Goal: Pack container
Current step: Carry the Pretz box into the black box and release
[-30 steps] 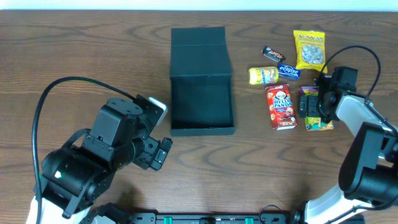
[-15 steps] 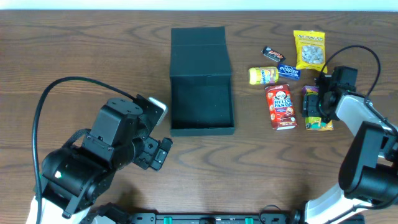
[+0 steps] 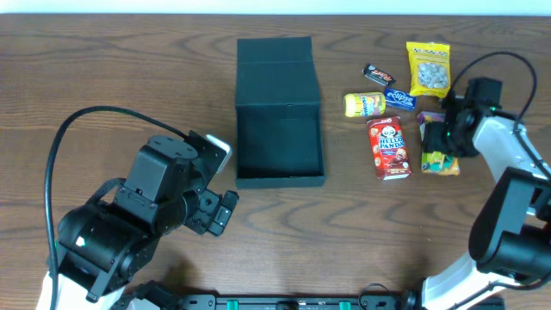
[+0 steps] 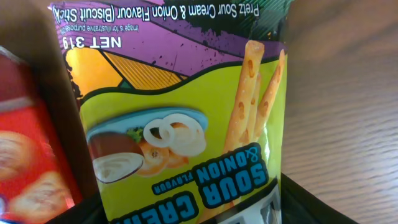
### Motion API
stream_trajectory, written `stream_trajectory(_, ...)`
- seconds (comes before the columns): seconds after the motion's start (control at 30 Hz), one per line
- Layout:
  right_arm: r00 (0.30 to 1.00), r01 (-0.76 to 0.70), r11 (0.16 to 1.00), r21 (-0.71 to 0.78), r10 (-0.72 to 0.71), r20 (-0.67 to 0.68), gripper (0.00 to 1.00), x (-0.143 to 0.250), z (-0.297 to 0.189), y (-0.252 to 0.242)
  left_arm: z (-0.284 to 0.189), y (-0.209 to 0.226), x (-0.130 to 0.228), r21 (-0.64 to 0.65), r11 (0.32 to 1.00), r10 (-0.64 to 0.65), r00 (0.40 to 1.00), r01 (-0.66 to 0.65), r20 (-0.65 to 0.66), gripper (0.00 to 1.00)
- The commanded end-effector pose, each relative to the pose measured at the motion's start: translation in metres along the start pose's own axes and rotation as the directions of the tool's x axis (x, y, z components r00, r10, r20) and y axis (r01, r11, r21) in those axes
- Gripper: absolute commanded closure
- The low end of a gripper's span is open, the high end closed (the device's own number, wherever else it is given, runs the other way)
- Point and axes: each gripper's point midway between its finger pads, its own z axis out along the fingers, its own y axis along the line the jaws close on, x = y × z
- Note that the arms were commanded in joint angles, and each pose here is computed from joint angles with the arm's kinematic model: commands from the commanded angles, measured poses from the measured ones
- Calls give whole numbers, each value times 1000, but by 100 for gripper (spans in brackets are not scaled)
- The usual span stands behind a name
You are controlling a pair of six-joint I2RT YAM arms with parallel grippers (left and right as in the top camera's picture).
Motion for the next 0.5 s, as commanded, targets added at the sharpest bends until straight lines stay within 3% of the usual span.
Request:
stream_trajectory(0.0, 998, -33, 999, -40, 35, 57, 38, -30, -21, 6, -3, 0, -3, 1, 1000, -10, 1000, 10, 10, 5)
stream_trajectory(0.27, 992, 48, 995, -91, -37, 121, 40, -74, -81, 58, -3, 0, -3, 1, 1000, -10, 1000, 10, 10, 5)
stream_trajectory(0.47, 983, 107, 982, -154, -81, 165, 40, -84, -109, 136, -3, 0, -3, 1, 1000, -10, 1000, 10, 10, 5)
